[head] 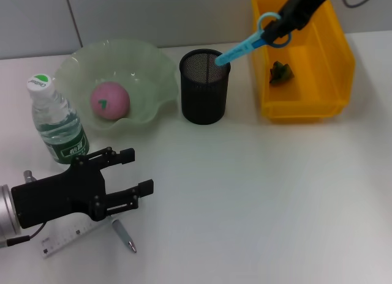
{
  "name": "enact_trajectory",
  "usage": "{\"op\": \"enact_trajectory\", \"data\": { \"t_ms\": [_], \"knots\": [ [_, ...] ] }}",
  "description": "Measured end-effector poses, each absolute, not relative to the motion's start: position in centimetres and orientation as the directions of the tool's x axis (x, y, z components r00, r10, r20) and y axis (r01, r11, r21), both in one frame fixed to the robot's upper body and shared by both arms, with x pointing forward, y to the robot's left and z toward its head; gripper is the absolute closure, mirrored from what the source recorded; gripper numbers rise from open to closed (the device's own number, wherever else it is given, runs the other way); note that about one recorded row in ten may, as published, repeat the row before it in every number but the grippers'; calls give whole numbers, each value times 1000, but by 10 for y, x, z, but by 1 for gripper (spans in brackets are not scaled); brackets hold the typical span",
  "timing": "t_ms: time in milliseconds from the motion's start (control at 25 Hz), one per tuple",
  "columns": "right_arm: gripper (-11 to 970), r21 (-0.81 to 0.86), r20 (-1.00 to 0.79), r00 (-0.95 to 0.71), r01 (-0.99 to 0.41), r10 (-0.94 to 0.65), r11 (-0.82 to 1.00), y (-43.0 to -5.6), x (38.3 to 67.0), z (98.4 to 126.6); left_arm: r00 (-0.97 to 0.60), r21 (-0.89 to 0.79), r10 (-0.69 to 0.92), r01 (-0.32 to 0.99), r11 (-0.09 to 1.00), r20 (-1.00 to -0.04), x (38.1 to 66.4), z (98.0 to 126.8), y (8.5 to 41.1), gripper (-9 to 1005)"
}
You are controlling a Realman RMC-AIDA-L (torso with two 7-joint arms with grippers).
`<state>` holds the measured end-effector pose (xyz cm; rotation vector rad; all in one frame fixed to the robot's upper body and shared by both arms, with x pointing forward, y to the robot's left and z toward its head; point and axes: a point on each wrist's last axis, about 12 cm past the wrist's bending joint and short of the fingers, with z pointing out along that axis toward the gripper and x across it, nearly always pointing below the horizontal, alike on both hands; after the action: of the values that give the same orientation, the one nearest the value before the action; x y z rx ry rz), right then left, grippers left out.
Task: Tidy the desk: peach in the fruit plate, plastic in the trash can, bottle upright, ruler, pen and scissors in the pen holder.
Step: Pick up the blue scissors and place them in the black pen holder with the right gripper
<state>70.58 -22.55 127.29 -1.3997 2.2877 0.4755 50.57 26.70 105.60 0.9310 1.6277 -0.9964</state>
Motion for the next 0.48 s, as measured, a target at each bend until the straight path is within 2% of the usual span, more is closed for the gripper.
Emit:
{"op": "enact_trajectory", "data": {
  "t_ms": [200,480],
  "knots": [
    [849,-1,-473,-341,-922,-812,388,-185,710,1270,-236,-176,115,907,381,-965,506,1054,266,228],
    [839,-81,-367,-295,-934,-882,347,-154,706,1261,-250,-193,101,902,385,-963,506,1052,264,228]
  ]
}}
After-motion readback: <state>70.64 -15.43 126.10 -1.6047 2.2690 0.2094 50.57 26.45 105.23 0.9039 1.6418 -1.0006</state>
